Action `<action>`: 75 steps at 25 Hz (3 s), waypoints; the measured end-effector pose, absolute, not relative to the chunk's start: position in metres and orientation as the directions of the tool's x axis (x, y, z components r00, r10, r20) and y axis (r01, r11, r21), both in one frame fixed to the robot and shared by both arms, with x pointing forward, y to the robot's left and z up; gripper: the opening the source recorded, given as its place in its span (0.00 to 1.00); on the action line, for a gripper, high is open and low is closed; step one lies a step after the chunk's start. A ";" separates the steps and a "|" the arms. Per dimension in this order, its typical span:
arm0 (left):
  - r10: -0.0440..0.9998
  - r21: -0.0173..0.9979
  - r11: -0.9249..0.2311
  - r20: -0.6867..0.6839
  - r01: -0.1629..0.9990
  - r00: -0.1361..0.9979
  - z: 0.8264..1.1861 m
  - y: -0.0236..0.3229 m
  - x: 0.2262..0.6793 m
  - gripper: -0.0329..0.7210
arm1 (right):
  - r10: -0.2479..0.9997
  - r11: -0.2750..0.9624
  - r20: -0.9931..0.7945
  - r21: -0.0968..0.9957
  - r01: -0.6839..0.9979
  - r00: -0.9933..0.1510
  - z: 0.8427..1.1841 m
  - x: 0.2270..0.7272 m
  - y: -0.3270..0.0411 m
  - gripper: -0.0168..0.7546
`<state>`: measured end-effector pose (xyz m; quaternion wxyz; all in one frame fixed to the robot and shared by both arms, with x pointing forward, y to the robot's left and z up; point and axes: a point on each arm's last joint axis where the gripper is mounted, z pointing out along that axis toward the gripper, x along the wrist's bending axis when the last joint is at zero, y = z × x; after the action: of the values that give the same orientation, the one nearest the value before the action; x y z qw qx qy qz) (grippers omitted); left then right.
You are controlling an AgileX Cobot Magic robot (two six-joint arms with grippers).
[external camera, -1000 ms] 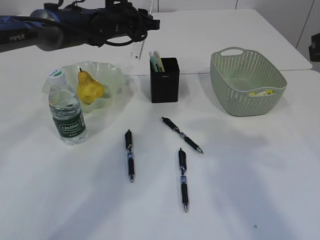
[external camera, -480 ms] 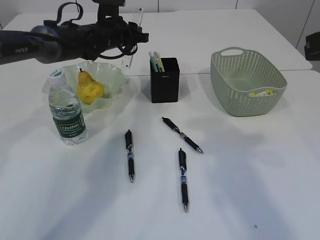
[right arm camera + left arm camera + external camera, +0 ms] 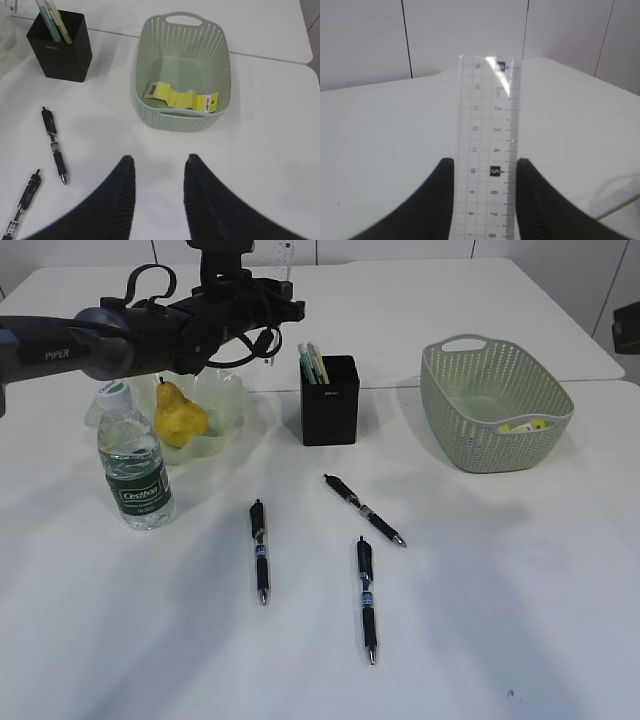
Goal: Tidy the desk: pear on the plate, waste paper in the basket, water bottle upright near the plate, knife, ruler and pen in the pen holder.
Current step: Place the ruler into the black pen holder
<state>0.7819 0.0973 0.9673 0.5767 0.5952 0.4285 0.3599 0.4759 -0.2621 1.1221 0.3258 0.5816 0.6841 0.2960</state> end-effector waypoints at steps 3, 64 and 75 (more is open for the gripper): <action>0.918 0.992 0.098 -0.119 0.075 0.378 0.971 0.097 0.782 0.37 | 0.989 0.148 -0.101 0.784 0.602 -0.111 1.122 0.476 -0.262 0.38; 0.645 1.000 0.002 -0.022 0.028 0.764 0.974 0.068 0.759 0.37 | 0.987 0.159 -0.103 0.773 0.614 -0.126 1.108 0.494 -0.257 0.38; 0.637 0.999 -0.033 0.009 0.016 0.771 0.972 0.070 0.759 0.37 | 0.987 0.159 -0.103 0.775 0.611 -0.126 1.108 0.494 -0.257 0.38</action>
<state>0.7592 0.0697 0.9719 0.6523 0.6781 0.2408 0.2382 0.4941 -0.2573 1.1084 0.3201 0.5783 0.6907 0.2933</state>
